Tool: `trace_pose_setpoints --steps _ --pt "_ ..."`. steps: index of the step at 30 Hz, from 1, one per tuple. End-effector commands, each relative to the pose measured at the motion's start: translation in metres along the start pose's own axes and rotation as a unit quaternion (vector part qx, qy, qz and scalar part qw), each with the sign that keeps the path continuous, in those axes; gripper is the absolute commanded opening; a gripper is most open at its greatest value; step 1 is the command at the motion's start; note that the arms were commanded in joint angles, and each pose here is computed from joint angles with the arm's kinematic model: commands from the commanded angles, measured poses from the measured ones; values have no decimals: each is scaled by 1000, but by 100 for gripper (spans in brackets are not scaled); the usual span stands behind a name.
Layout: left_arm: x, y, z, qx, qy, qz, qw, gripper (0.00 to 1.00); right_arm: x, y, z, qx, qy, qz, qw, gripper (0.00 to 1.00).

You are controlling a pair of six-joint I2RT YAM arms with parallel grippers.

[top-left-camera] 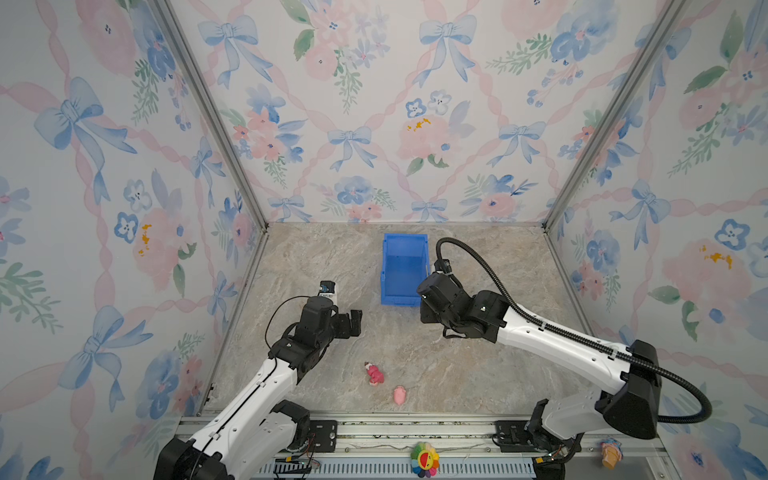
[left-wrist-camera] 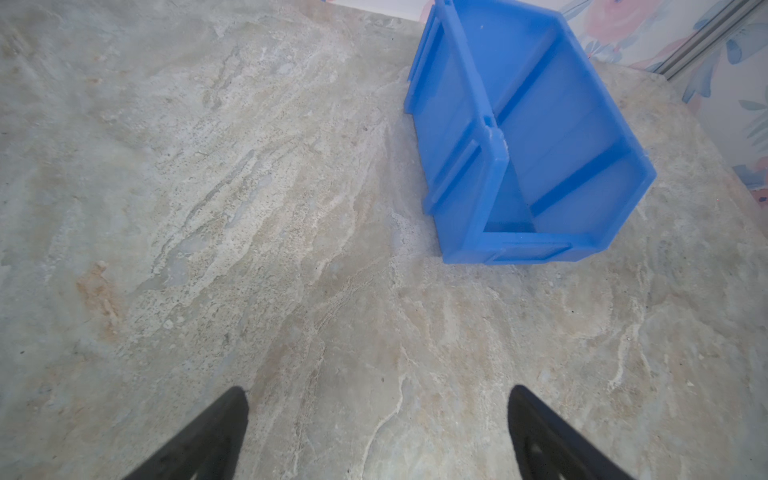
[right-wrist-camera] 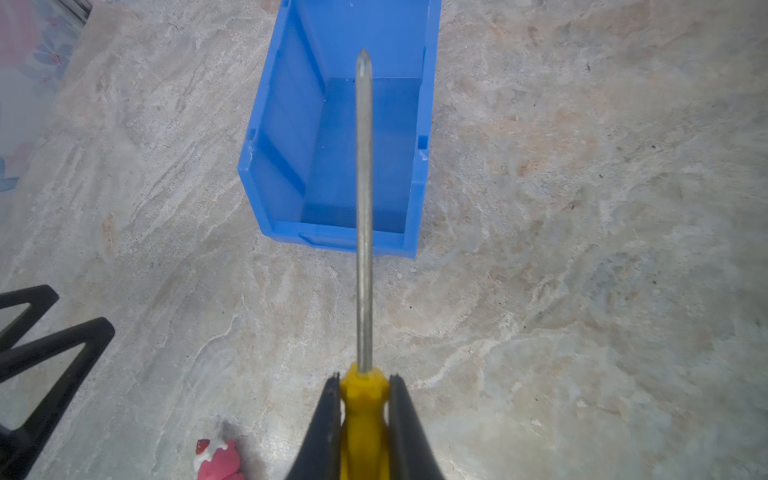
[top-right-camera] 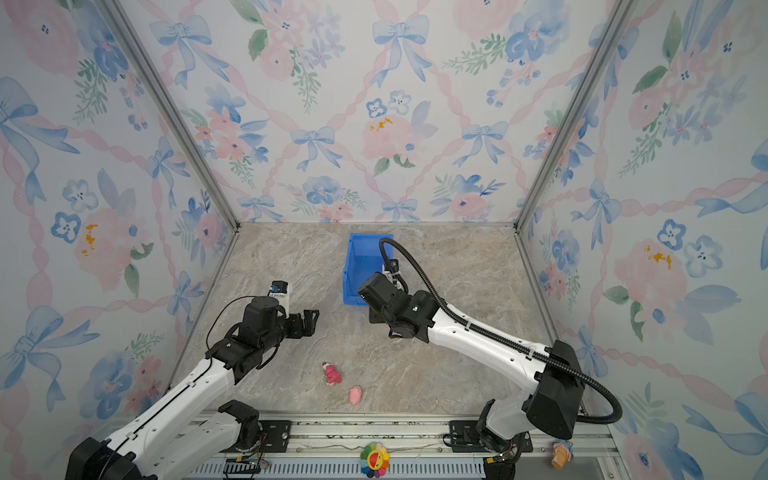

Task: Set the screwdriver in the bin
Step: 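Carry the screwdriver with the right gripper over the blue bin and lower it in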

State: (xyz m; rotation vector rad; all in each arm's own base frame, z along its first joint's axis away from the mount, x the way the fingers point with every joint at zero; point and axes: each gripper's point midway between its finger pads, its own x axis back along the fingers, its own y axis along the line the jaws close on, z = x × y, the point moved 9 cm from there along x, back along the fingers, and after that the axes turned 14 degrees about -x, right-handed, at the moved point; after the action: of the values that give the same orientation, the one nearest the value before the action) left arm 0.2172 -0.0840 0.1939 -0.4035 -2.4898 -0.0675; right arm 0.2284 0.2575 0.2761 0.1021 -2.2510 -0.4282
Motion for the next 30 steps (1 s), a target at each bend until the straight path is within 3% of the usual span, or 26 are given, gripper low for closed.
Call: trace_pose_setpoints --steps 1,8,16,21,30 --pt "3 -4 -9 -18 -24 20 999 98 -19 12 -11 -9 19 -24 999 0" --pt "15 -8 -9 -57 -58 45 996 98 -78 28 -29 -38 45 -22 998 0" --pt "16 -6 -11 -52 -59 39 996 98 -129 52 -46 -37 59 -20 997 0" --pt "18 -5 -12 -53 -60 37 996 98 -161 50 -51 -71 65 -15 995 0" --pt "26 -2 -9 -54 -57 32 996 98 -201 52 -51 -68 69 1 995 0"
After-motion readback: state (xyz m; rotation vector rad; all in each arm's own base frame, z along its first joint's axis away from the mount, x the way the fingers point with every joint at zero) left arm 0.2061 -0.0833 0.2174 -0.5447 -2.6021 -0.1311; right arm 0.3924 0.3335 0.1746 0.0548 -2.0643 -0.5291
